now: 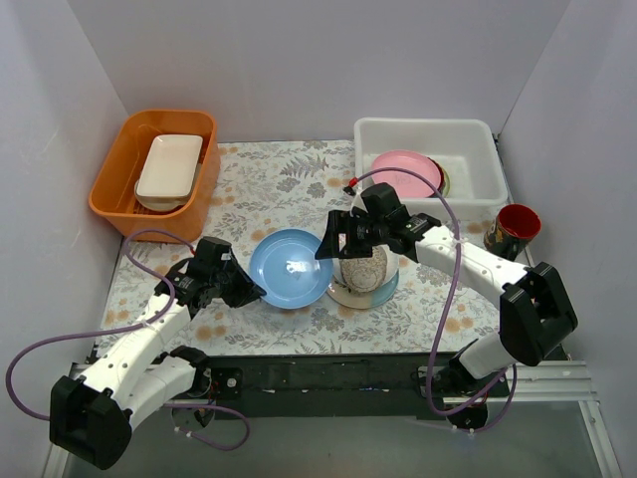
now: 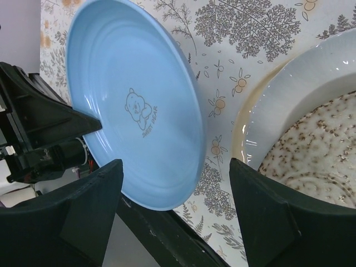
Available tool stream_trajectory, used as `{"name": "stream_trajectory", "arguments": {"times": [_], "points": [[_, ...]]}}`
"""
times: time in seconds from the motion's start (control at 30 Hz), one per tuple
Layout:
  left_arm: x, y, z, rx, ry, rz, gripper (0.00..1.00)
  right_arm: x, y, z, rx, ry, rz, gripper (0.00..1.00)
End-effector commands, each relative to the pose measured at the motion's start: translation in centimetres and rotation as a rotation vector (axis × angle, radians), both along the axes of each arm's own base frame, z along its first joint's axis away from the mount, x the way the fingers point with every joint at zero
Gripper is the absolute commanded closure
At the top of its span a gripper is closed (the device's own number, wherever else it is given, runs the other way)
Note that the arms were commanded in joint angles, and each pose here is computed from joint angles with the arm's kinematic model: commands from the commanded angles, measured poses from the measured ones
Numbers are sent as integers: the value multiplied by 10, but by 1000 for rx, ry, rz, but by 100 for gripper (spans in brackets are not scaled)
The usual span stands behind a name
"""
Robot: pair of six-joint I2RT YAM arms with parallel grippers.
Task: Place the plates into the plastic bin on the countertop
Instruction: Pick up the plate at the center of the board.
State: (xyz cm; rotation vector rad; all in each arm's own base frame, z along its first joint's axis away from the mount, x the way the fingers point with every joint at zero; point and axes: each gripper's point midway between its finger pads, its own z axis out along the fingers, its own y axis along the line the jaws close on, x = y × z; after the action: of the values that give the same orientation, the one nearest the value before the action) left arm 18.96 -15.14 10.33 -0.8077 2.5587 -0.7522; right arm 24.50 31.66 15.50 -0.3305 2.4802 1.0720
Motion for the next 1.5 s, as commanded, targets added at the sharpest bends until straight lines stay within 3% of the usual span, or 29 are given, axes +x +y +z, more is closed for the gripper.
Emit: {"name": "stream_trajectory", "arguments": {"times": [0.0,0.17,0.37,0.5,0.7,1.0,1.17,1.2,1.47], "points": [[7,-10,29,-61,-70,-22,100,3,7,0,20,-13,0,18],[7,-11,37,-71,-83,-29,100,-1,8,-9,8,1,8,22],[7,-12,45,-70,-95,-40,100,-5,12,-18,17,23,24,38],[7,-11,45,-66,-96,-43,100,-6,13,-20,19,27,23,66],[7,-13,40,-65,-92,-53,100,-8,10,-22,9,30,18,99],[8,-8,35,-36,-109,-49,99,-15,6,-24,1,47,22,99],[5,-5,31,-20,-96,-57,81,-17,3,-21,12,37,16,99],[4,-5,30,-17,-95,-57,65,-17,3,-20,15,36,15,99],[5,1,41,-10,-141,-41,18,-21,2,-19,24,39,15,99]]}}
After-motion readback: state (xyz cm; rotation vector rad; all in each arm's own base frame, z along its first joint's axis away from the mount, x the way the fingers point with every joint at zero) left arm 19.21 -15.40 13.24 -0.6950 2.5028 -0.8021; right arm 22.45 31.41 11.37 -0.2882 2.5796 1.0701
